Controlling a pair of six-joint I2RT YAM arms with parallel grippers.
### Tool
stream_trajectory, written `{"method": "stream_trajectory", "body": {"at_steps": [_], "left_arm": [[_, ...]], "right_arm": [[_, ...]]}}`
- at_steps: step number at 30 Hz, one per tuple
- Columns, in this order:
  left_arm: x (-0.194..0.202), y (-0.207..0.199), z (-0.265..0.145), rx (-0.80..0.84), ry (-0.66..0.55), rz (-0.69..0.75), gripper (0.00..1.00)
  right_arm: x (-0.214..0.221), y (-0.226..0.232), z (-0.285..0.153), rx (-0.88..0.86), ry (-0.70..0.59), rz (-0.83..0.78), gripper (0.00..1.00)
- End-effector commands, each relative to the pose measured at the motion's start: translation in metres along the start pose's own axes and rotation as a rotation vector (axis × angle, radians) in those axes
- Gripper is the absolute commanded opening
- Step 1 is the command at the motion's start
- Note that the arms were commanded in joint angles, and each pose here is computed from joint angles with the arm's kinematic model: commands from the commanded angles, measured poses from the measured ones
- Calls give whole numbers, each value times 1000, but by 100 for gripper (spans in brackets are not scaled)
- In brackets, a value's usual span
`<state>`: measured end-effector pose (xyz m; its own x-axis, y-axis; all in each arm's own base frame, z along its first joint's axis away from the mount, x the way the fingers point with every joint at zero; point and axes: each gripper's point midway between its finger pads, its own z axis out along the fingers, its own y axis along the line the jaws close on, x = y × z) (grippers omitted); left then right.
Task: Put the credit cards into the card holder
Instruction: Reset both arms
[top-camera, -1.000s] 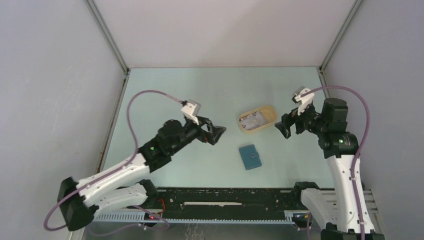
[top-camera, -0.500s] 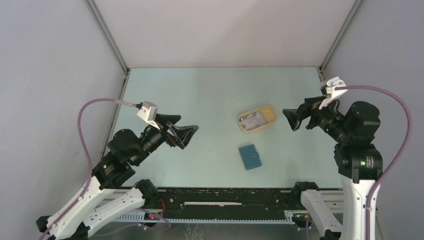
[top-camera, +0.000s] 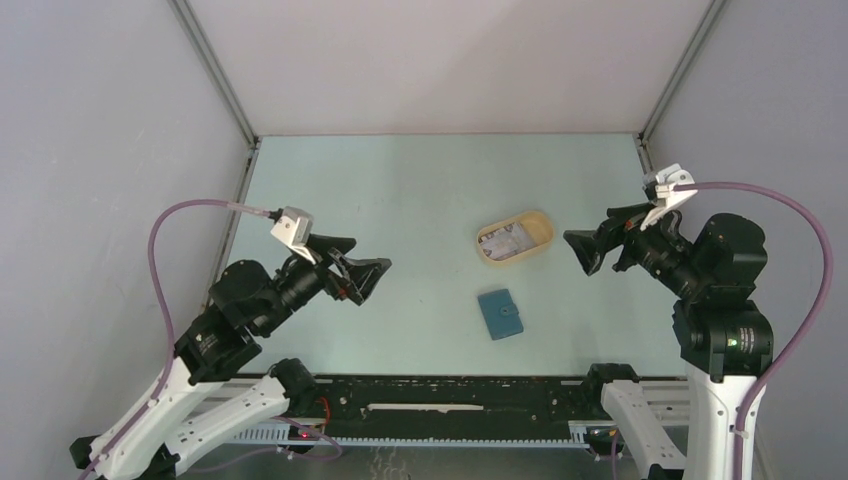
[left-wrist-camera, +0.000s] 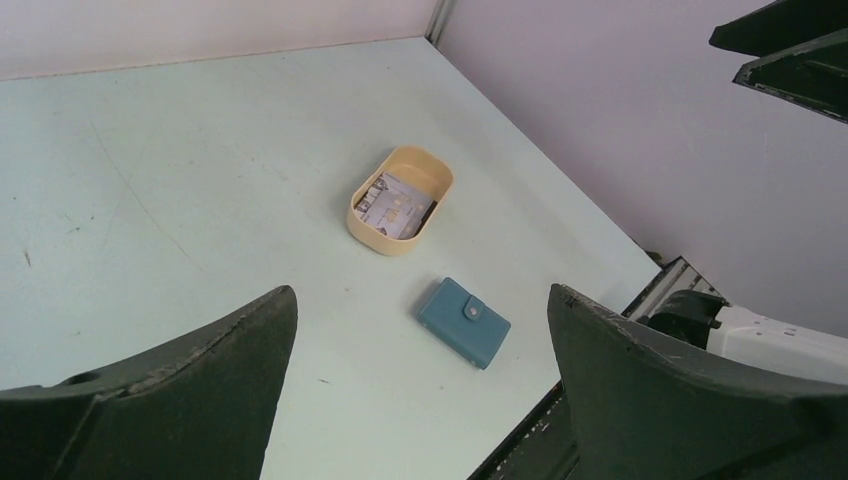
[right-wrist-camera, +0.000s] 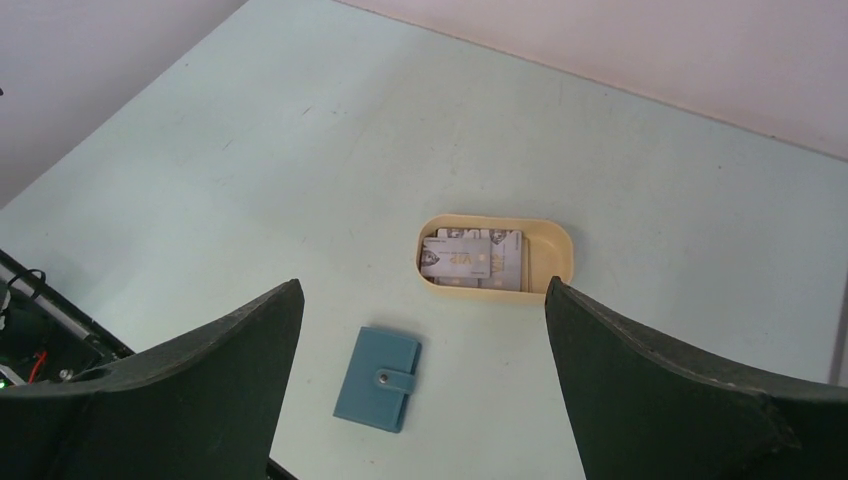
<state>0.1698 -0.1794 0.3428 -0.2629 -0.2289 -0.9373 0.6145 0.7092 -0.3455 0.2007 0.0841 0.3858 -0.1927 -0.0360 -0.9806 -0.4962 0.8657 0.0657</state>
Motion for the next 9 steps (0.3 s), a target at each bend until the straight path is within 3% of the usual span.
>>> {"method": "stream_trajectory", "body": {"at_steps": [1,9], "left_arm": [[-28,-5,-9,7,-67,17,100],[-29,-4,-11,0,-66,28,100]], "right_arm": [[-11,9,-8,-26,-28,-20,100],[-12,6,-7,-15,-28,-18,100]]}}
